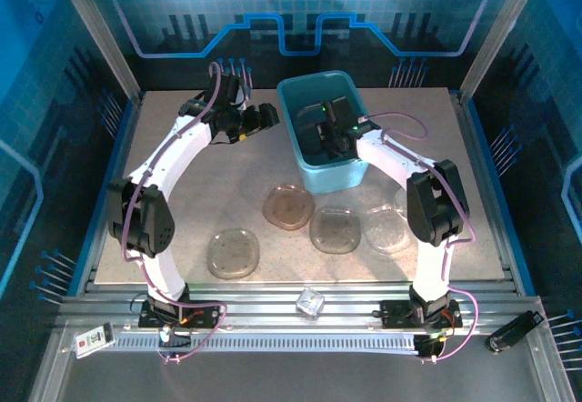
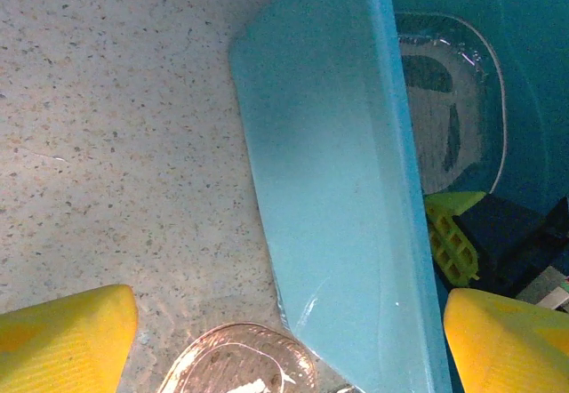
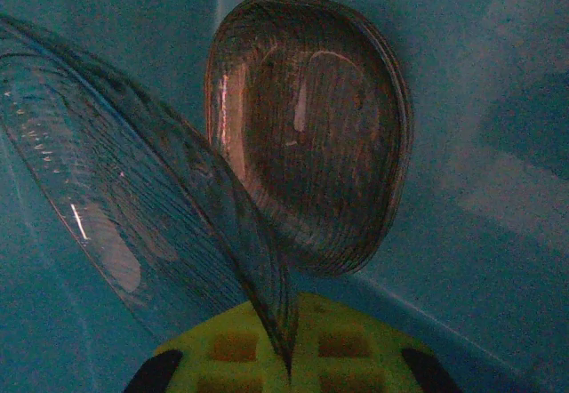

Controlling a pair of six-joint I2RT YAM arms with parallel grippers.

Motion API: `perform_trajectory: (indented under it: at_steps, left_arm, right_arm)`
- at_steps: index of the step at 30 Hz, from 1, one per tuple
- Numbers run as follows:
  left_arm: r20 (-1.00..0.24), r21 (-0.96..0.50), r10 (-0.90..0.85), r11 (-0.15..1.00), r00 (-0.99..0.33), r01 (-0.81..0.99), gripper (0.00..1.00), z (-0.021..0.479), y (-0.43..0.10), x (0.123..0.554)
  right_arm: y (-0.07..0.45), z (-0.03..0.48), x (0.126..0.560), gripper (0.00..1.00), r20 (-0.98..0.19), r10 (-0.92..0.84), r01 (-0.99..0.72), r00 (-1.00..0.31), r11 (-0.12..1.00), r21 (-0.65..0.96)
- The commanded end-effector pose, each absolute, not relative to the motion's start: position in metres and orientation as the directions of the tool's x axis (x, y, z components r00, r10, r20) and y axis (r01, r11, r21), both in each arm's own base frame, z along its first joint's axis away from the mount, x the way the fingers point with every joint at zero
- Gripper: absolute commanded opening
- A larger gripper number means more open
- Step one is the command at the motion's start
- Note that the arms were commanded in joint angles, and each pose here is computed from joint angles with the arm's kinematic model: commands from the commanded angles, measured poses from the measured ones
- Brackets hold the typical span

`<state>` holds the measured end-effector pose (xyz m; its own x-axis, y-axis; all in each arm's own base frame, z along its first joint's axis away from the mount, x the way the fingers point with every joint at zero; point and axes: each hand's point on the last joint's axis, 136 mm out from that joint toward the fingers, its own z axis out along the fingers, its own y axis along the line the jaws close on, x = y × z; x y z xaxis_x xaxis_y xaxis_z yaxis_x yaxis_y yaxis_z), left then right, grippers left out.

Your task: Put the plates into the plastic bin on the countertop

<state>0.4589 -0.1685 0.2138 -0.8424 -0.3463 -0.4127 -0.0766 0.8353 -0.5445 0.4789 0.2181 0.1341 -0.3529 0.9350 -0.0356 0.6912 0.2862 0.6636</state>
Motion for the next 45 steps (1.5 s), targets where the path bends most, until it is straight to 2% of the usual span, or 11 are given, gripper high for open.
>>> perform_trajectory:
  at_steps: [1,11,32,45]
  left_arm:
    - [-0.428,-0.512,-0.323,0.856,-0.844,-0.068,0.9,0.216,-0.164,0.459]
    - [-0.418,-0.484,-0.315,0.871,-0.852,-0.084,0.9,0.207,-0.159,0.455]
    - [-0.403,-0.468,-0.316,0.878,-0.859,-0.103,0.9,0.197,-0.151,0.453]
    - [-0.401,-0.467,-0.318,0.878,-0.859,-0.107,0.91,0.196,-0.149,0.45]
  right_arm:
    - [0.211,0.126,0.481,0.0,-0.021,0.954,0.721,-0.301,0.241,0.65]
    - [0.206,0.106,0.484,0.0,-0.007,0.967,0.754,-0.255,0.203,0.625]
    - [0.205,0.068,0.485,0.0,-0.017,0.969,0.808,-0.245,0.214,0.55]
    - [0.208,0.072,0.488,0.4,-0.018,0.966,0.799,-0.257,0.223,0.559]
